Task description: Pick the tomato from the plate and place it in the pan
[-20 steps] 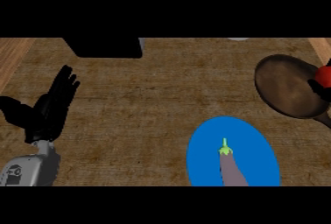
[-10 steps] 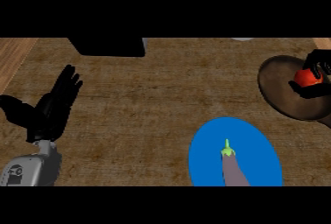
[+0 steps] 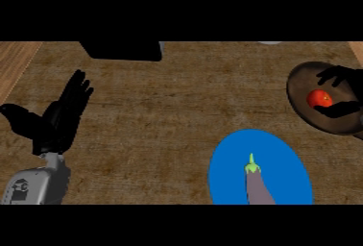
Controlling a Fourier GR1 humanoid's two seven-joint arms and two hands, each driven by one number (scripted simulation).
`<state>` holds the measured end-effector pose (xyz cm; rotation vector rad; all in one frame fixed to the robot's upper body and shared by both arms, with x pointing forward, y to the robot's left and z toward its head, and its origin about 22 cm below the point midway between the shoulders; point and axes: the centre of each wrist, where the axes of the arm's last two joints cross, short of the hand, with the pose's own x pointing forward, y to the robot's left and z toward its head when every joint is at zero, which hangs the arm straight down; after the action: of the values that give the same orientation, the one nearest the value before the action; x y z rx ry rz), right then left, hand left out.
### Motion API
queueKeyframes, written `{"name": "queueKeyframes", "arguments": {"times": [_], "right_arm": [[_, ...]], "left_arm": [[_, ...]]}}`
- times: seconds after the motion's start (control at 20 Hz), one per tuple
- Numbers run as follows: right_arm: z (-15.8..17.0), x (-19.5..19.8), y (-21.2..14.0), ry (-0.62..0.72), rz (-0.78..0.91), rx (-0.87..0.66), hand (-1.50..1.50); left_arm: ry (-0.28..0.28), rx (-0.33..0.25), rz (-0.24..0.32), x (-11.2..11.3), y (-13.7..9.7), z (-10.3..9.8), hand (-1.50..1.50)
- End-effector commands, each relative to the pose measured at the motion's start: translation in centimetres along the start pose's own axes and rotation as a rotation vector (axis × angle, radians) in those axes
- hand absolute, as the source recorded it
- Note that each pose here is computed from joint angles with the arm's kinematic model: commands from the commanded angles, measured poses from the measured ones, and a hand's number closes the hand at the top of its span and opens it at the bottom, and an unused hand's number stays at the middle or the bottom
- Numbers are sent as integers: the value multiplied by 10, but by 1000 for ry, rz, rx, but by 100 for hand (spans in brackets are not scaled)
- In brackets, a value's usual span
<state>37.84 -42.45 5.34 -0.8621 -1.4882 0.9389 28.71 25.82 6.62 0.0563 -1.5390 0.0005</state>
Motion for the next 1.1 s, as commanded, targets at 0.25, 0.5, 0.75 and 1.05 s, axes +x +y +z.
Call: {"name": "queueKeyframes", "arguments": {"times": [0.25, 0.5, 0.75, 1.05], "right_arm": [[7, -9, 9, -26, -210, -25, -150], [24, -34, -38, -48, -500, -133, -150], [63, -67, -66, -15, -695, -160, -150], [109, -95, -108, -75, -838, -124, -150]], "left_arm": [[-1, -15, 19, -2, -4, -5, 0], [2, 15, 2, -10, 4, 4, 0], [-4, 13, 3, -3, 1, 0, 0], [12, 17, 9, -8, 11, 2, 0]]}}
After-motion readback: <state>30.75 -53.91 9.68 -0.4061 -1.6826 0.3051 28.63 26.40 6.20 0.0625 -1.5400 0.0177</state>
